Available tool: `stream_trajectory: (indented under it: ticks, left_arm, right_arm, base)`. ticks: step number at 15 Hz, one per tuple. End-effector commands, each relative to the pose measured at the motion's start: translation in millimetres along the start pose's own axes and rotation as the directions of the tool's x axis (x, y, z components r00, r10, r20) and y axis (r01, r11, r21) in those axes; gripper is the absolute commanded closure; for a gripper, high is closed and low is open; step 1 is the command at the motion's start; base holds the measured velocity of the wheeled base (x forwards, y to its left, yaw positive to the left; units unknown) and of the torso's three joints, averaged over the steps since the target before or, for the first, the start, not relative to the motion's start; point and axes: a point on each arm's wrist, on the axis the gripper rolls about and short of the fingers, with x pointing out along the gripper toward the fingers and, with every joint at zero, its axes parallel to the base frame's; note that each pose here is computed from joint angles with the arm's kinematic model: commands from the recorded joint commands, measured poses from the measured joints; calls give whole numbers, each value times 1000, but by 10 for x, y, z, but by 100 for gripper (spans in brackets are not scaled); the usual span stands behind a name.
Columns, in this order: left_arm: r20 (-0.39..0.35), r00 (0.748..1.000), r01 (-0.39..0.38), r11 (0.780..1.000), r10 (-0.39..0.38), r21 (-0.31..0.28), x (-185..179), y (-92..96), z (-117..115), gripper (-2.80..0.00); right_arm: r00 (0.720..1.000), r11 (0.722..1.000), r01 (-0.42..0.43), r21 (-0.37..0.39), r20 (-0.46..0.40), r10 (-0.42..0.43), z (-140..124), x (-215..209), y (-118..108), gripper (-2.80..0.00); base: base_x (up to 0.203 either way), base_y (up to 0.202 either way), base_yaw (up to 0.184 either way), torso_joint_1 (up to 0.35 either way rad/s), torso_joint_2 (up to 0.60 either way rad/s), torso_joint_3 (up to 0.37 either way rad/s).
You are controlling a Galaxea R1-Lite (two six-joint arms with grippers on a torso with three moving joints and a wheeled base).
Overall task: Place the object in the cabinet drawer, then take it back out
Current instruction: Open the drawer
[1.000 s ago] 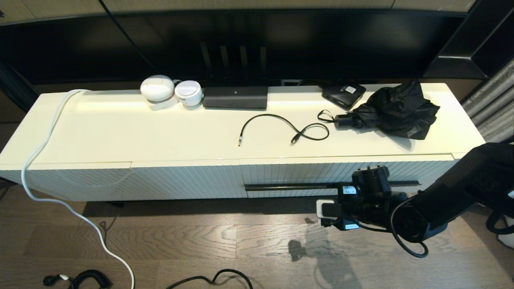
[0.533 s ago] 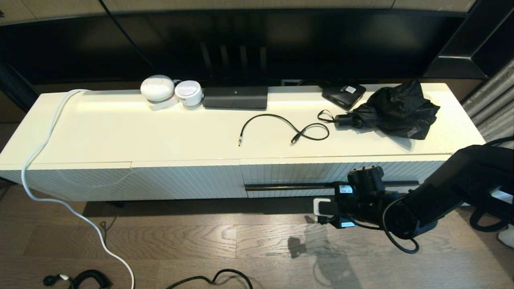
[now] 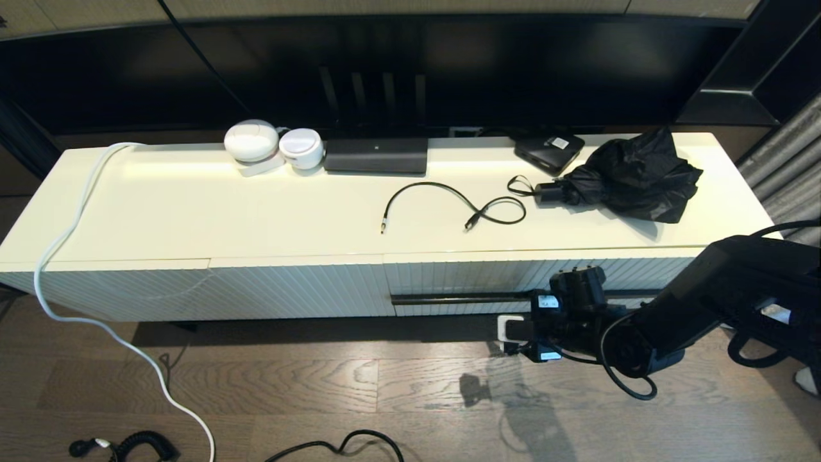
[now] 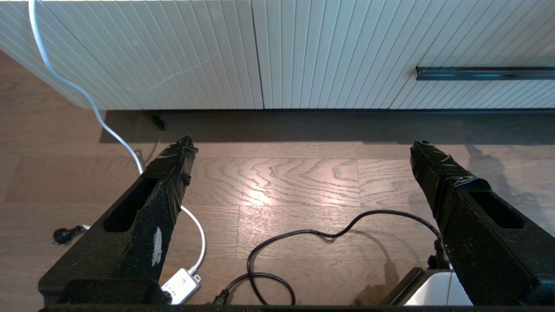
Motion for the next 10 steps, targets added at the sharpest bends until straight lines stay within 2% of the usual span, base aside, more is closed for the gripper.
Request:
stream_trajectory:
  ticks: [1,10]
  left_arm:
    - [1,1000,-2,1000,2,0,0,0,1,-280]
    - [1,1000,0,1000,0,0,0,0,1,-280]
  right_arm:
    - [1000,1000,0,-7,-1,0,-10,48,13,-280]
    - [1000,1000,19,0,-1,-19,-71,152,-42,-280]
  base:
    - [0,0,0,0,0,0]
    - [0,0,0,0,0,0]
